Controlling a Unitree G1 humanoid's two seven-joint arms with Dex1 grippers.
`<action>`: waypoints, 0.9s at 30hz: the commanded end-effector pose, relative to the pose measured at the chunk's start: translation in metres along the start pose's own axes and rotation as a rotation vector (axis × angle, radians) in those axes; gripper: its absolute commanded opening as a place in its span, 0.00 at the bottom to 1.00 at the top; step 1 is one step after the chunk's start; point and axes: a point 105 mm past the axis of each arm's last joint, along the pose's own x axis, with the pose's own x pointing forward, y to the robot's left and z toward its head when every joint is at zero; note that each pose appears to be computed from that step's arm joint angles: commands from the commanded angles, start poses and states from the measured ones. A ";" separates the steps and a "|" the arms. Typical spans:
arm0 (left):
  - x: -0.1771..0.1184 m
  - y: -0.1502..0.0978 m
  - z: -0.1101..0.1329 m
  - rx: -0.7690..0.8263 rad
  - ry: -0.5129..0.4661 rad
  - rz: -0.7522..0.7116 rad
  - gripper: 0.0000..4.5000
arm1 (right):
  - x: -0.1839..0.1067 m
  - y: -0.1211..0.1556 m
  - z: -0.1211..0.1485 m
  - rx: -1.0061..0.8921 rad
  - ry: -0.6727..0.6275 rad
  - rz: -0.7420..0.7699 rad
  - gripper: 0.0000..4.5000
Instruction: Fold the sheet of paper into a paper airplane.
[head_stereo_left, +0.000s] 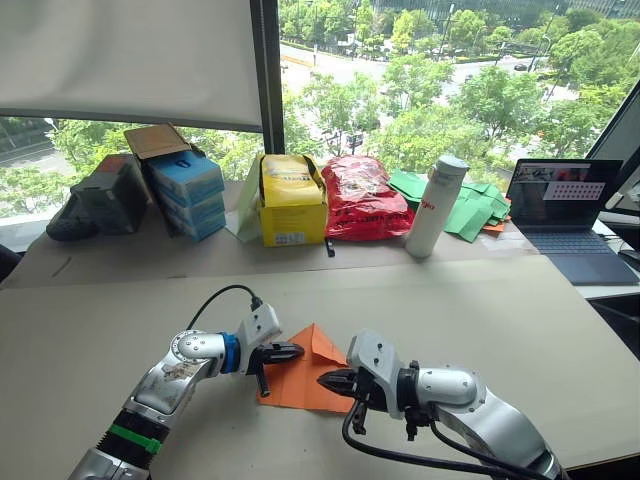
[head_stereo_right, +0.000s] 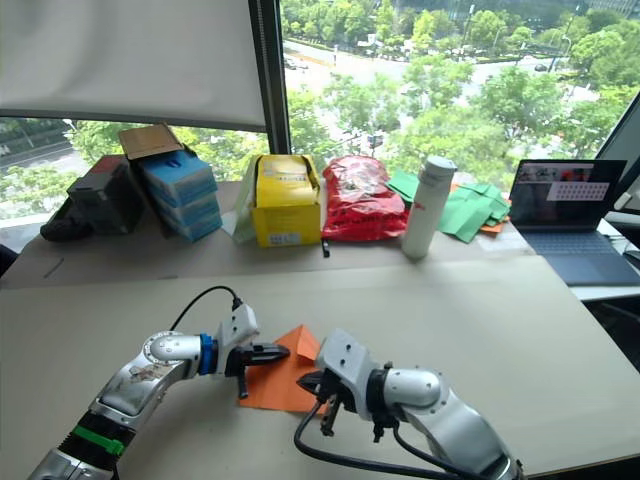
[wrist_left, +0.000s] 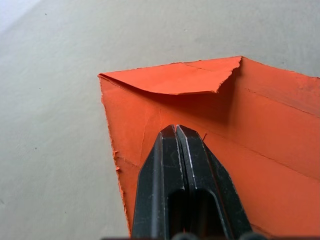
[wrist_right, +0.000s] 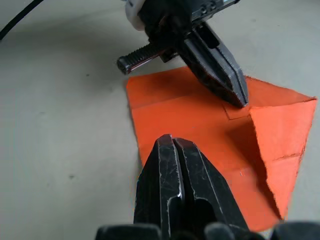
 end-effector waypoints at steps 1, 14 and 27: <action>0.002 -0.003 -0.019 -0.032 0.081 -0.015 0.01 | 0.001 0.020 -0.004 -0.019 0.039 0.085 0.00; 0.004 0.001 -0.012 -0.026 0.075 -0.027 0.01 | -0.001 0.005 -0.041 0.010 0.214 -0.212 0.00; 0.006 0.006 -0.009 -0.009 0.076 -0.046 0.01 | -0.023 0.007 -0.057 0.188 0.224 -0.574 0.00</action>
